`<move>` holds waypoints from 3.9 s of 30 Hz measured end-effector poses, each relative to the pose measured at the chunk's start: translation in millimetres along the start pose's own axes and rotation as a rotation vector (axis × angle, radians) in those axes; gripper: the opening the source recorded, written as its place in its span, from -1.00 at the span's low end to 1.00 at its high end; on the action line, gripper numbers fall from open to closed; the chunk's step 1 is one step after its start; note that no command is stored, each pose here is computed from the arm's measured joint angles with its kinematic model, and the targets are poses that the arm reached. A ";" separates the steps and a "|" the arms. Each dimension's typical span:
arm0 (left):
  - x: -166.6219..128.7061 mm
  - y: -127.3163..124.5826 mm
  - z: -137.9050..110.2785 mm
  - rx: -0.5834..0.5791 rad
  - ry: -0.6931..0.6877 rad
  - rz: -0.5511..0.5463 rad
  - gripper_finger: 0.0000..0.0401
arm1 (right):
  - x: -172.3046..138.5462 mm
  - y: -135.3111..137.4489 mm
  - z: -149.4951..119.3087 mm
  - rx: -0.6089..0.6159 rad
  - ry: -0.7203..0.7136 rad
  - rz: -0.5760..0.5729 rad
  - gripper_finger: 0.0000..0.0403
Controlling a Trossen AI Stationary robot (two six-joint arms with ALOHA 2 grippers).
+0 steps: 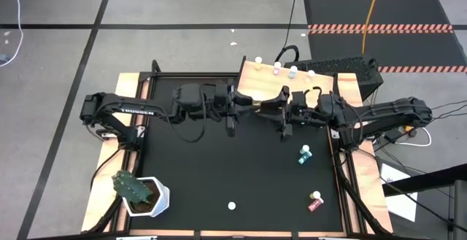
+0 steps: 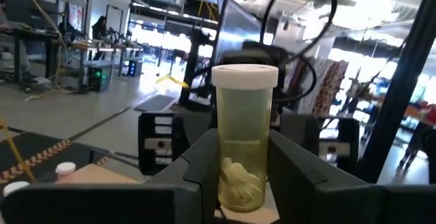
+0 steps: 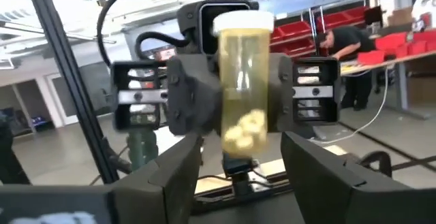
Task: Pick and place medicine bottles onto shelf by color
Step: Put the left yellow pill bottle on the shelf aligned with the other yellow pill bottle
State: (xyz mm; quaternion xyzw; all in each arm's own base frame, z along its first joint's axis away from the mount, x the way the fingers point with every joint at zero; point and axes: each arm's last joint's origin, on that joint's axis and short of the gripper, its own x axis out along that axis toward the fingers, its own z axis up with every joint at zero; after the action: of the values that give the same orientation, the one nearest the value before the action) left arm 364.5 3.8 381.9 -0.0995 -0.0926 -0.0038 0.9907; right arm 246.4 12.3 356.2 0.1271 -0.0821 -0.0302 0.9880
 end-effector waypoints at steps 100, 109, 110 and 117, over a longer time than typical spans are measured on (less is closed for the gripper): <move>7.2 25.3 -12.0 0.103 0.048 -0.011 -0.46 | -6.4 -27.8 -1.8 0.080 0.131 -0.107 0.14; 6.7 29.9 -10.3 0.121 0.044 -0.015 -0.46 | -7.6 -36.9 -2.9 0.084 0.154 -0.155 0.28; 6.7 30.1 -10.3 0.121 0.044 -0.015 -0.46 | -7.8 -36.8 -2.7 0.082 0.153 -0.154 0.26; 5.9 31.1 -12.2 0.119 0.079 0.030 -0.46 | -8.7 -36.7 -2.2 0.000 0.156 -0.147 0.09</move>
State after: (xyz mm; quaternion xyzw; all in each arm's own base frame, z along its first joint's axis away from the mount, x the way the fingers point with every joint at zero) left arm 373.3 32.0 365.1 -0.0417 -0.0519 0.0126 0.9977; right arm 236.8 -21.9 343.4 0.1348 0.0044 -0.0925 0.9865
